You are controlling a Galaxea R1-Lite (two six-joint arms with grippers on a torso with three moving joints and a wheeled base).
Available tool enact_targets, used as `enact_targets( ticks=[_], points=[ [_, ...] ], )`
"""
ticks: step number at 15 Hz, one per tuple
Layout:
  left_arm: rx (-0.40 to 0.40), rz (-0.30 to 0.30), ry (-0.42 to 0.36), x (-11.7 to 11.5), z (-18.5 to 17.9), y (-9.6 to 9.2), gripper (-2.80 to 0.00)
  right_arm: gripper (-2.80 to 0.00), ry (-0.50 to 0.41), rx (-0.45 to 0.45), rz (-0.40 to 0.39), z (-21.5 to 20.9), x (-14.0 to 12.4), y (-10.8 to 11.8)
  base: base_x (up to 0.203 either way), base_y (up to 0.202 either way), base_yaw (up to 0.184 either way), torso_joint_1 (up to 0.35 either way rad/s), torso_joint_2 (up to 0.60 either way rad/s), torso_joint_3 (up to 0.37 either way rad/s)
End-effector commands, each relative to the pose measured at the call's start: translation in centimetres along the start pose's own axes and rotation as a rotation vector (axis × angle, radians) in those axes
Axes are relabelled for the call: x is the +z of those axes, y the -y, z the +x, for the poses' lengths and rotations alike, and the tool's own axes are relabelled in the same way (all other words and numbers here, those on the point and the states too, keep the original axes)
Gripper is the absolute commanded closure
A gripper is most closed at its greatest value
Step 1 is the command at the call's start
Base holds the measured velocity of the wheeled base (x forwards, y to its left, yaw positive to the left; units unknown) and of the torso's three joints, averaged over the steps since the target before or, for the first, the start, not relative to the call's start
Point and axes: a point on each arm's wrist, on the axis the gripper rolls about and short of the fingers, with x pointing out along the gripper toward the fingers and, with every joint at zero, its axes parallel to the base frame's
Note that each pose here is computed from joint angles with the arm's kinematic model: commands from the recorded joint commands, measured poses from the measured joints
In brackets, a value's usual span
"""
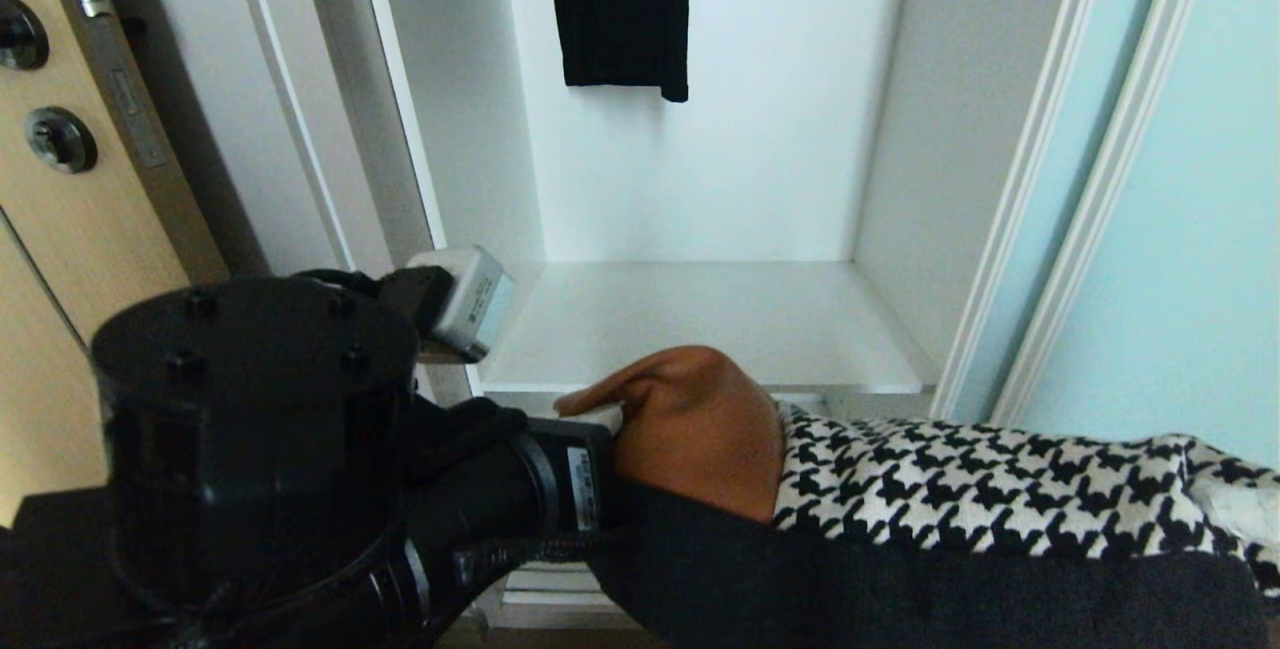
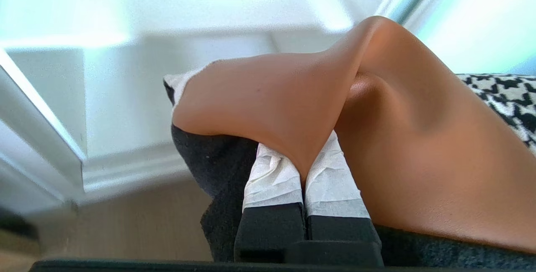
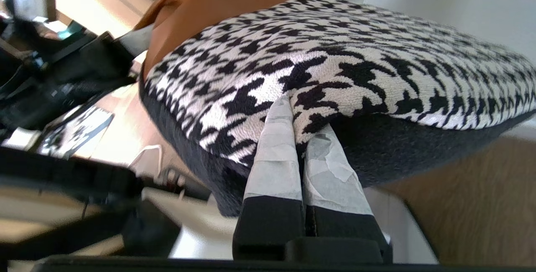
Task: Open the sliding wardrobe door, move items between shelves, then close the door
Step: Place the pillow on the higher shelf
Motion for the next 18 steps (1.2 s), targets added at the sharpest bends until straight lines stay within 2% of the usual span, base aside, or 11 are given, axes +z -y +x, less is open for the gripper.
enact_targets(
  ticks=[1,8,10,18],
  points=[
    [0.013,-0.013,0.044,1.5,0.3,-0.1,0.00,0.00,-0.022,-0.016,0.005,2.4,2.2,-0.6,0.000,0.000,0.000,0.000,0.00,0.000],
    [0.115,-0.016,0.129,4.6,3.2,-1.6,0.00,0.00,0.029,0.034,-0.021,6.3,7.9,-3.3,0.000,0.000,0.000,0.000,0.00,0.000],
    [0.145,-0.020,0.135,5.1,5.0,-1.9,0.00,0.00,0.016,0.023,-0.020,8.1,8.8,-3.2,0.000,0.000,0.000,0.000,0.00,0.000],
    [0.312,-0.060,0.193,7.6,13.3,-5.7,0.00,0.00,0.024,0.014,-0.114,15.7,10.1,-1.4,0.000,0.000,0.000,0.000,0.00,0.000]
  ],
)
